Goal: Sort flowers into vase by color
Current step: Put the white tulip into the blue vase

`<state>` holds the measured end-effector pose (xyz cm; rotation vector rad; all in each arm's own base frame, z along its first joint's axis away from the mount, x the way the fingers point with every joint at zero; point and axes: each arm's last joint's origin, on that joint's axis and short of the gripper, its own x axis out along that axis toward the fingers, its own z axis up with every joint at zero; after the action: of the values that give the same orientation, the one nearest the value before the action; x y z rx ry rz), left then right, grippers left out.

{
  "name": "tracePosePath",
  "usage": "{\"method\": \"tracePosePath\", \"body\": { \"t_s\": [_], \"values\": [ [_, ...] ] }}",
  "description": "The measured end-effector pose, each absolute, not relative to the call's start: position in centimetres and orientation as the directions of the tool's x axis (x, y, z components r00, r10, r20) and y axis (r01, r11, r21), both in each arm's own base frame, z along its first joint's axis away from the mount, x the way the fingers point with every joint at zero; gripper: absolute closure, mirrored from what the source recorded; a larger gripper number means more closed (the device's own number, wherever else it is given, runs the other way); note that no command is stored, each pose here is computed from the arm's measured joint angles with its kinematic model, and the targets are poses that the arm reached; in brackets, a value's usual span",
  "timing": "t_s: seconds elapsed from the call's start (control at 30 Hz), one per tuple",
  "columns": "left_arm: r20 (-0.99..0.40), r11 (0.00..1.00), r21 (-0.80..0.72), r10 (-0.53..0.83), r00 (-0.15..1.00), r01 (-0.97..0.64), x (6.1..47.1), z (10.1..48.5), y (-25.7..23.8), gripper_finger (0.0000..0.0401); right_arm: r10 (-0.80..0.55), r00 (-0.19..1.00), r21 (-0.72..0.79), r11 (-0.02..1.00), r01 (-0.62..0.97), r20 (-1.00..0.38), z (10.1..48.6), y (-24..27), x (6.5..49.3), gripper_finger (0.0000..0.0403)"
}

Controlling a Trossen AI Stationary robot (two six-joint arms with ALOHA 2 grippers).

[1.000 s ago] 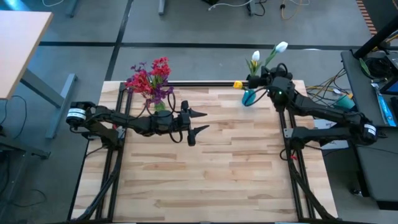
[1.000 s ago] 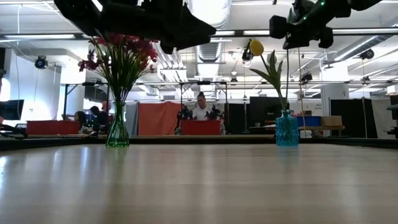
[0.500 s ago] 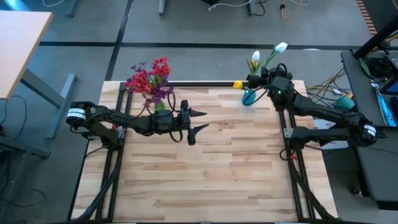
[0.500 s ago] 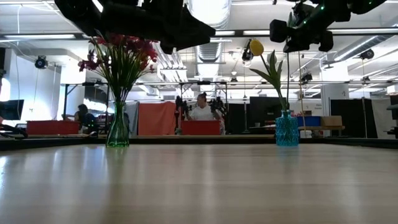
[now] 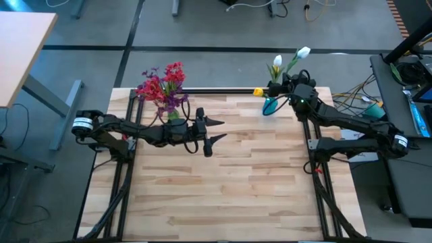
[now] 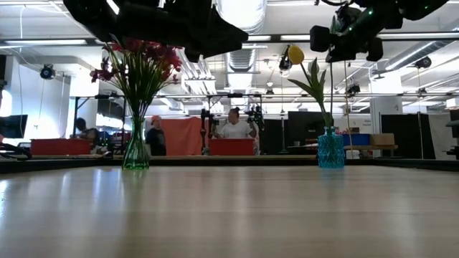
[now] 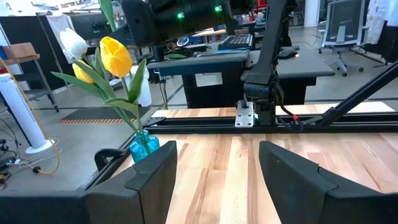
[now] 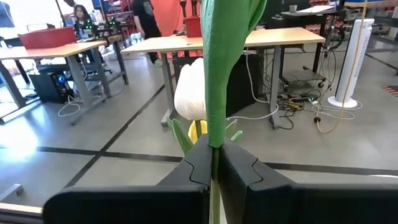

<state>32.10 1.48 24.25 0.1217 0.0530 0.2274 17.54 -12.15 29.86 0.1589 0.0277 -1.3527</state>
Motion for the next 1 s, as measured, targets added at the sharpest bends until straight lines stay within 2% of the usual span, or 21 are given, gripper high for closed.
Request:
{"method": "tracePosePath", "body": {
  "t_s": [0.13, 0.27, 0.8, 1.0],
  "values": [
    [-0.038, 0.967, 0.122, 0.228, 0.973, -0.222, 32.1, 24.25, 1.48, 0.0189, -0.969, 0.216, 0.082, 0.207, 0.975, -0.122, 29.57, -12.29, 17.78, 0.0388],
    [-0.035, 0.967, 0.121, 0.229, 0.973, -0.223, 32.1, 24.29, 1.48, 0.0189, -0.968, 0.214, 0.07, 0.207, 0.976, -0.13, 29.31, -12.41, 18.01, 0.0365],
    [-0.034, 0.961, 0.122, 0.253, 0.967, -0.248, 32.06, 24.32, 1.55, 0.0189, -0.967, 0.22, 0.047, 0.216, 0.975, -0.128, 29.46, -12.29, 17.85, 0.0196],
    [-0.033, 0.961, 0.12, 0.255, 0.966, -0.249, 32.05, 24.35, 1.56, 0.0189, -0.958, 0.247, 0.03, 0.245, 0.969, -0.144, 29.3, -12.27, 17.92, 0.0166]
  ]
}}
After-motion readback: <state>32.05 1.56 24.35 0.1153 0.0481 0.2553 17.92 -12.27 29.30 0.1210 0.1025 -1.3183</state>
